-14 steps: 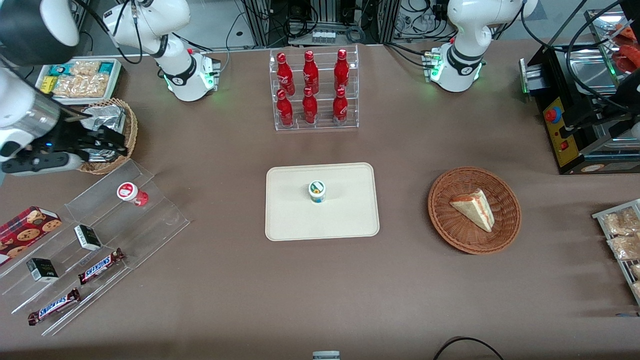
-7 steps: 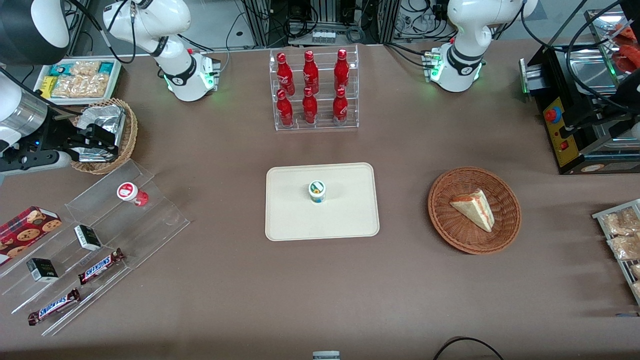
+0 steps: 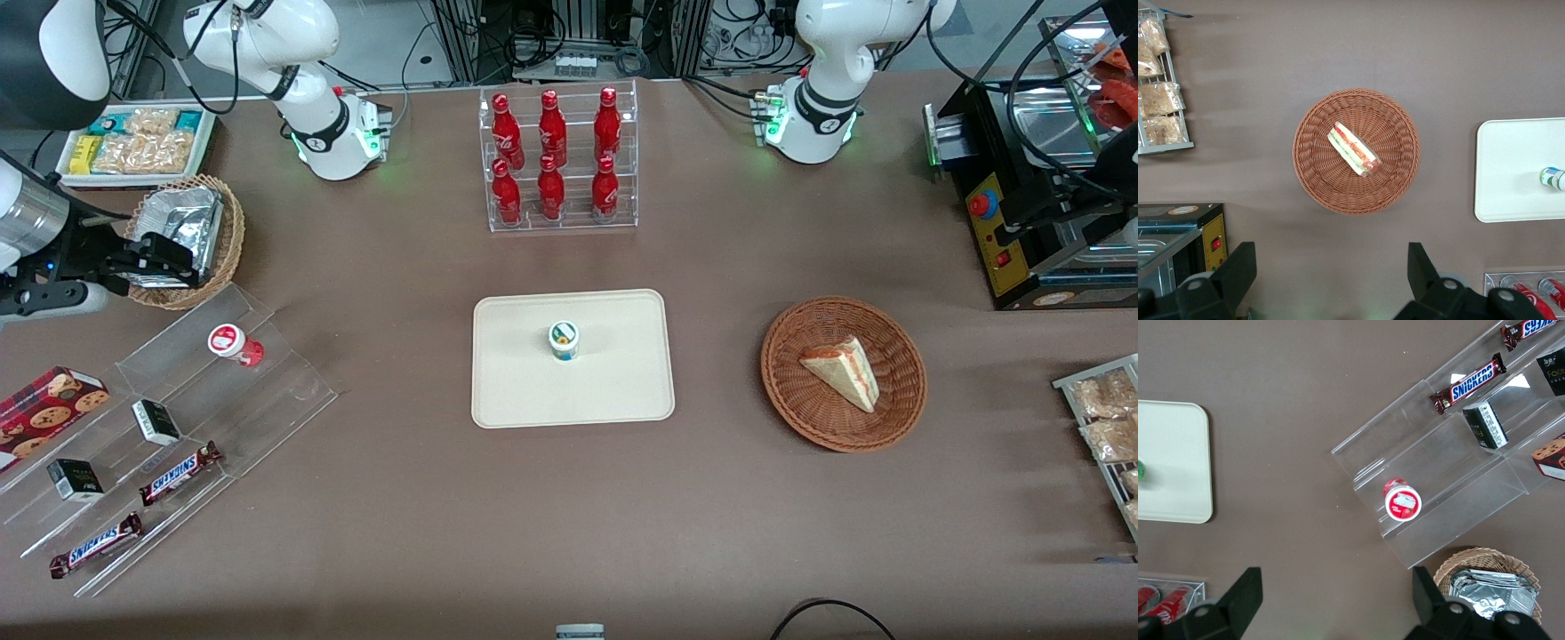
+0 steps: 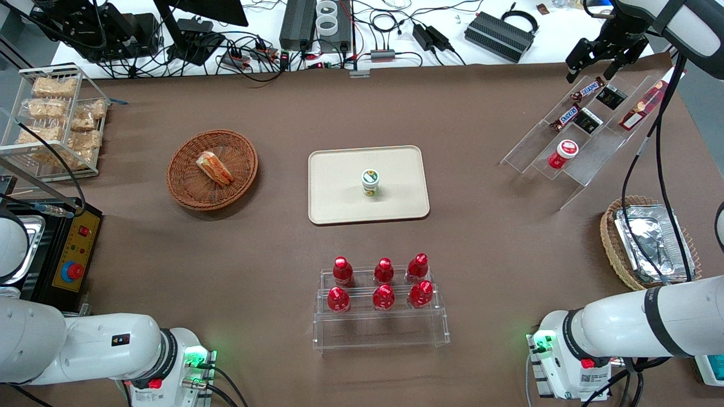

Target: Place green gum on tray

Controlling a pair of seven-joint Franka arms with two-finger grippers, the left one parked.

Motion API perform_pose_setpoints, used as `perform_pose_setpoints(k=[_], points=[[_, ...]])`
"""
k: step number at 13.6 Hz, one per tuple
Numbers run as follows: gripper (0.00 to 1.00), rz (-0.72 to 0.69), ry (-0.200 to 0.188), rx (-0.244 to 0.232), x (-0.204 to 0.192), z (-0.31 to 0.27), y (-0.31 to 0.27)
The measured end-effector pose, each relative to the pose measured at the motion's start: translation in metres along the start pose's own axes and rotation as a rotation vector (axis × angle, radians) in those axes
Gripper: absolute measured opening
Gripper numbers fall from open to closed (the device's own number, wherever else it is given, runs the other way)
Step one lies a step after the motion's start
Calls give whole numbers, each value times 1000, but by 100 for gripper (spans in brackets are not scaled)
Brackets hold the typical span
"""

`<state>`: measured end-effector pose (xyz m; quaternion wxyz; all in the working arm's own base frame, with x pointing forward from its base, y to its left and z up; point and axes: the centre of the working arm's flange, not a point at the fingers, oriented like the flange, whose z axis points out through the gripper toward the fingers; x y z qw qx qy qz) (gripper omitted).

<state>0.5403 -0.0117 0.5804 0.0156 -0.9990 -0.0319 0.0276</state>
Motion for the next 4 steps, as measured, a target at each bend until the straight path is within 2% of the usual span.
perform_pose_setpoints(k=[4], points=[[100, 18, -2, -2, 12, 3, 10]])
